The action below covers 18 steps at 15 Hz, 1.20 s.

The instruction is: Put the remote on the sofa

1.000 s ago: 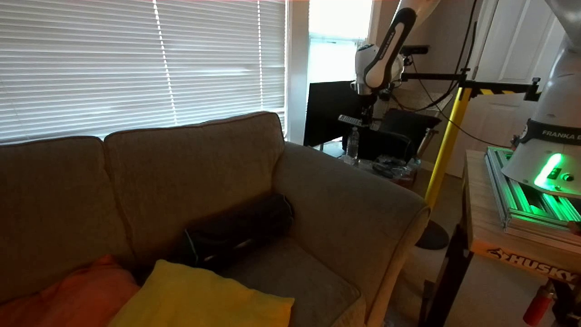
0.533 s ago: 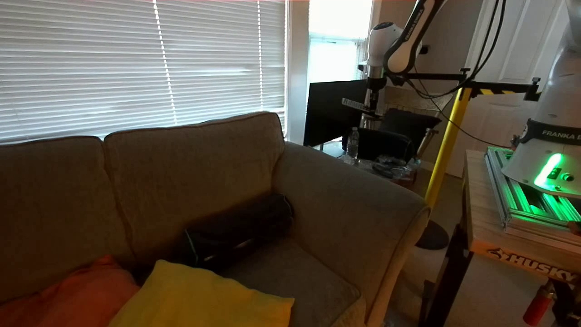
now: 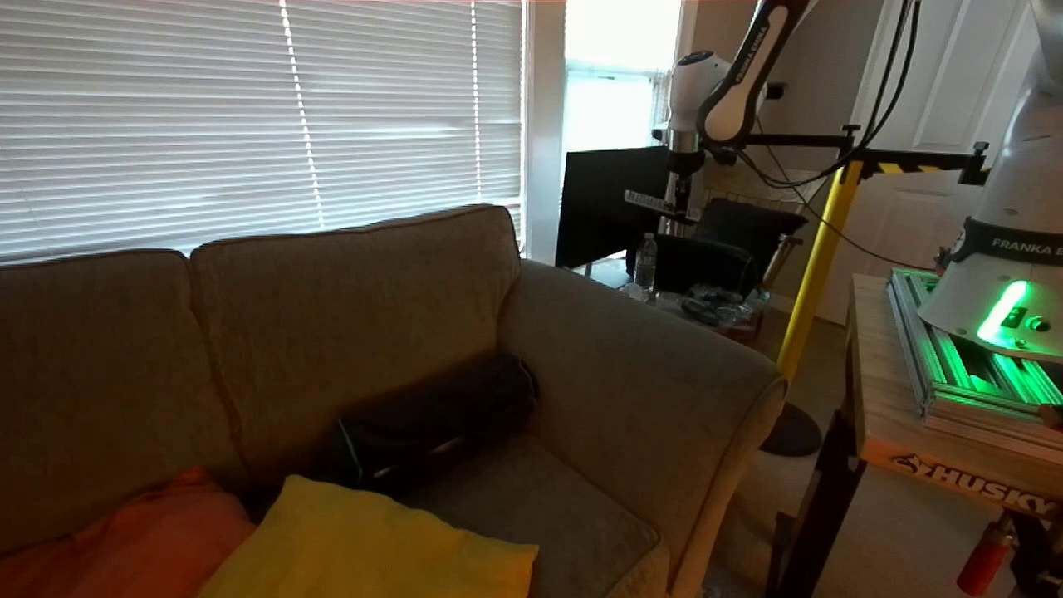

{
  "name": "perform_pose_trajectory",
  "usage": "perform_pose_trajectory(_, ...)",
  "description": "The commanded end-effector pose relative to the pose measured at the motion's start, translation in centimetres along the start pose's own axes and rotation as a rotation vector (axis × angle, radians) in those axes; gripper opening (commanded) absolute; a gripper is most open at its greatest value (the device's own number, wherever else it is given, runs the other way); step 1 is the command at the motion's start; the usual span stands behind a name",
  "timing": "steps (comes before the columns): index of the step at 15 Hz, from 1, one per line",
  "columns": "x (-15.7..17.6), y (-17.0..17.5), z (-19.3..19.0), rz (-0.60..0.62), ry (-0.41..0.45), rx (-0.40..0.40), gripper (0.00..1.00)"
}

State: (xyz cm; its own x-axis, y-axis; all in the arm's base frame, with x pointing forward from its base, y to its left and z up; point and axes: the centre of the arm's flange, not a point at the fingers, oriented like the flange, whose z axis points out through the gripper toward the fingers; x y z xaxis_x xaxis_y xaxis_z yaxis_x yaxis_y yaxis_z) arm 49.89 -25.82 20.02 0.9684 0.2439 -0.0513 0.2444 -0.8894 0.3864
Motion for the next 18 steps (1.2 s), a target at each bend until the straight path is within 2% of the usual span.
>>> perform_pose_trajectory(1,3.8,-6.0,-2.3,0.085,-0.048,0.096,0.31)
perform_pose_trajectory(2,5.5,-7.9,-3.6,0.108,-0.063,0.098,0.31)
perform_pose_trajectory(8,17.2,-17.2,-13.6,0.112,-0.072,0.295,0.31)
perform_pose_trajectory(11,21.2,-19.6,-17.7,0.140,-0.097,0.353,0.31)
perform_pose_trajectory(14,23.9,-21.1,-19.0,0.156,-0.136,0.384,0.31)
perform_pose_trajectory(18,27.2,-23.2,-16.2,0.120,-0.186,0.408,0.31)
